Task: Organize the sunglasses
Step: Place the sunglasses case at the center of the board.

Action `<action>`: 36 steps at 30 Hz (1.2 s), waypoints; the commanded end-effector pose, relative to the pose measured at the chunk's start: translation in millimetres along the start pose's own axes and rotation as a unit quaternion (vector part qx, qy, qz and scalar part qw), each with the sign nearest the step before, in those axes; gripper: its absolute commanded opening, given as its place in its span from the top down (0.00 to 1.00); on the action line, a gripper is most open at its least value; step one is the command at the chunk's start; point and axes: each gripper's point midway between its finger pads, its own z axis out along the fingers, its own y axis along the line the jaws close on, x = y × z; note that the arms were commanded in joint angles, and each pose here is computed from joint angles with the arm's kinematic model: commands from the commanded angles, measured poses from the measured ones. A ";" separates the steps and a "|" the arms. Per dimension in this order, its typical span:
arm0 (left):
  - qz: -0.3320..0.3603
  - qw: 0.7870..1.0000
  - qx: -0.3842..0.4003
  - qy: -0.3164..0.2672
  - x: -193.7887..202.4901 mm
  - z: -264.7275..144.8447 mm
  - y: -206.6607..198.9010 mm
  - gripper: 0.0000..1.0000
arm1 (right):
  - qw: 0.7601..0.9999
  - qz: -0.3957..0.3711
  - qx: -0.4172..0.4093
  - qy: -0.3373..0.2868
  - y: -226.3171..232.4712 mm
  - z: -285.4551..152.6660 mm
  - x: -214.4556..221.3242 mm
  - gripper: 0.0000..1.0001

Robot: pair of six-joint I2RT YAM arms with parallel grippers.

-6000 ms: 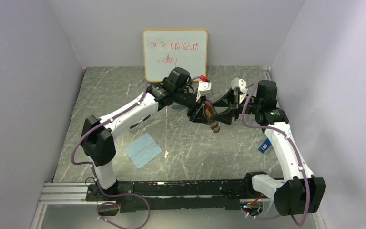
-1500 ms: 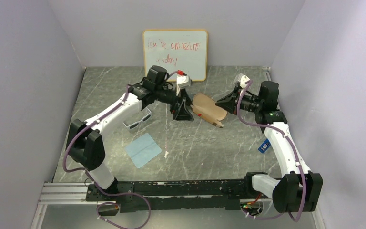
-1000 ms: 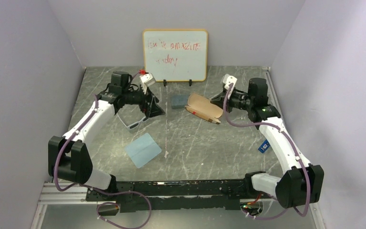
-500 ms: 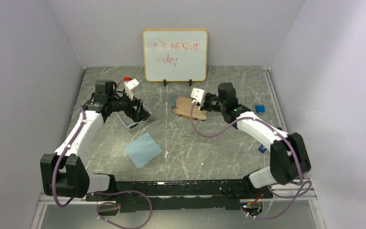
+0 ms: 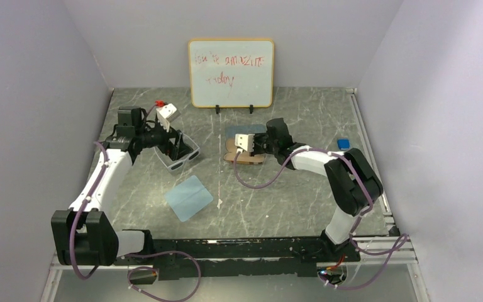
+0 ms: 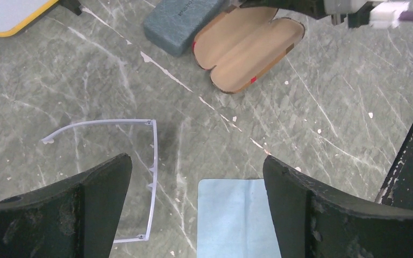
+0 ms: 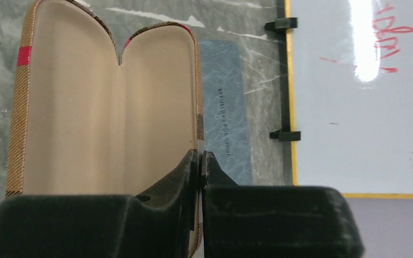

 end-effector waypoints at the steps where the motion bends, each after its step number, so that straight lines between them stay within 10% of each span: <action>1: 0.013 1.000 0.014 -0.010 -0.1 -2.1 -2.7 0.04 | 0.999 -0.048 0.020 -0.018 -14.0 9.4 -9.2 0.91; 12: 0.019 1.000 0.017 -0.017 -1.5 -5.5 -4.9 0.04 | 0.999 -0.035 0.016 -0.003 -26.5 0.9 -18.9 0.40; 23: 0.039 0.999 0.015 -0.032 -6.4 -11.7 -9.6 0.04 | 0.987 0.032 -0.148 -0.049 6.2 -59.9 -76.8 0.41; 36: 0.052 0.998 0.017 -0.042 -10.1 -15.7 -14.8 0.04 | 0.947 0.106 -0.302 0.016 50.8 -22.0 -41.9 0.58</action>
